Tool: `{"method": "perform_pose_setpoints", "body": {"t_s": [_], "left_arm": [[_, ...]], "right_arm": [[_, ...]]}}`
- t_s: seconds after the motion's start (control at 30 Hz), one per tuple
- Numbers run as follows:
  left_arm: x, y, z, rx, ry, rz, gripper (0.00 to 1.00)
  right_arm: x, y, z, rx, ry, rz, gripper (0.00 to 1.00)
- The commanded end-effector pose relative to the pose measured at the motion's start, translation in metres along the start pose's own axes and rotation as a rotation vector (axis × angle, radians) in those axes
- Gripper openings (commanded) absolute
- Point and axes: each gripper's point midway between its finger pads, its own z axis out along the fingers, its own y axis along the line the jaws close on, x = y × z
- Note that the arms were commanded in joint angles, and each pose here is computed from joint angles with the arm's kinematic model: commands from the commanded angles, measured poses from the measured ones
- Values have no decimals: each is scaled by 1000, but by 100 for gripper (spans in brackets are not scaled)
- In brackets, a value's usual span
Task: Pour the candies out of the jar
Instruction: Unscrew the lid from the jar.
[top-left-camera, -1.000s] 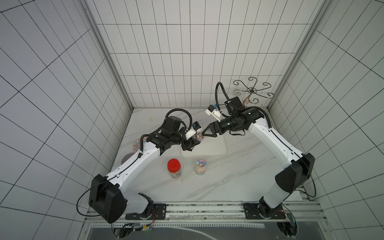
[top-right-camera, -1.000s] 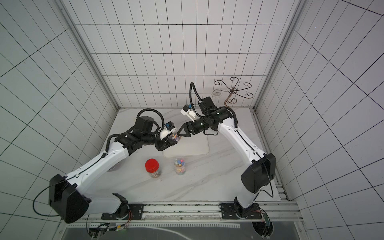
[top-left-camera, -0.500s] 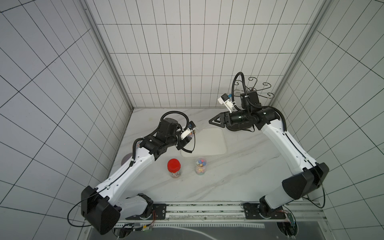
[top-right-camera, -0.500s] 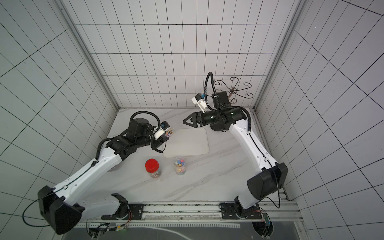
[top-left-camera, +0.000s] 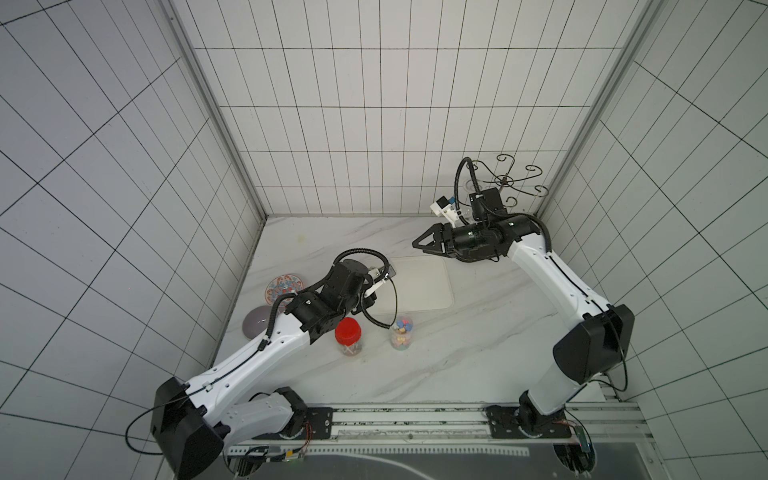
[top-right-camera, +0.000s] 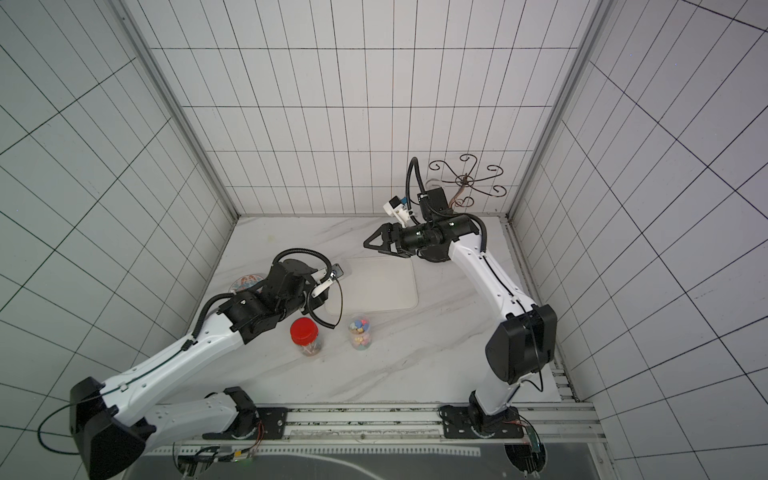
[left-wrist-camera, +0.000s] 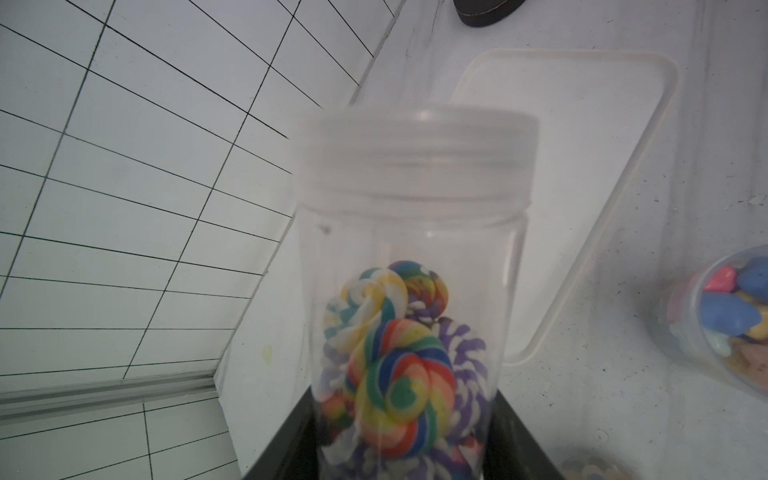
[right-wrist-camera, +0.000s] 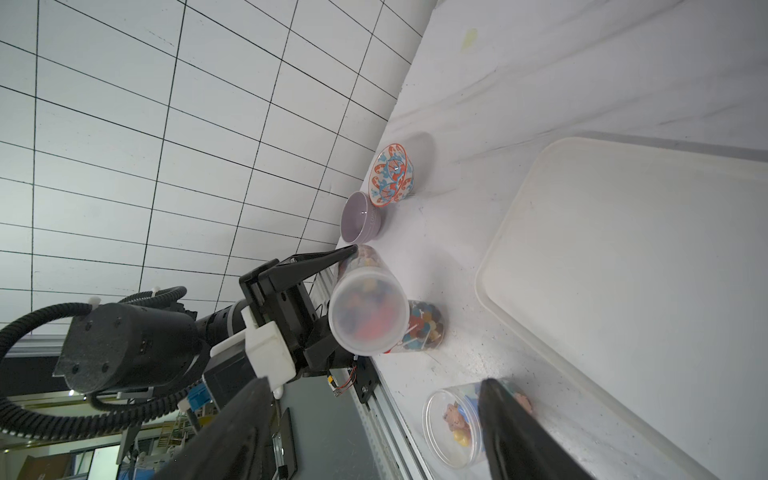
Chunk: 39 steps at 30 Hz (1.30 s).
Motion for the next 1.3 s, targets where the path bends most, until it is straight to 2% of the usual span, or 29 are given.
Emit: {"method": "perform_pose_setpoints", "body": {"t_s": [0.0, 0.37, 0.9, 1.03, 1.27], "left_arm": [[-13, 22, -10, -112, -48, 10, 41], [-17, 20, -11, -110, -61, 19, 41], [-18, 12, -6, -91, -85, 8, 41], [-14, 9, -3, -88, -82, -8, 41], [-12, 5, -1, -85, -97, -43, 41]], "right_arm": [[18, -10, 16, -13, 53, 58, 80], [34, -13, 31, -47, 53, 80, 77], [46, -27, 35, -1, 65, 44, 73], [45, -28, 36, 3, 65, 33, 68], [42, -19, 33, -8, 71, 5, 70]]}}
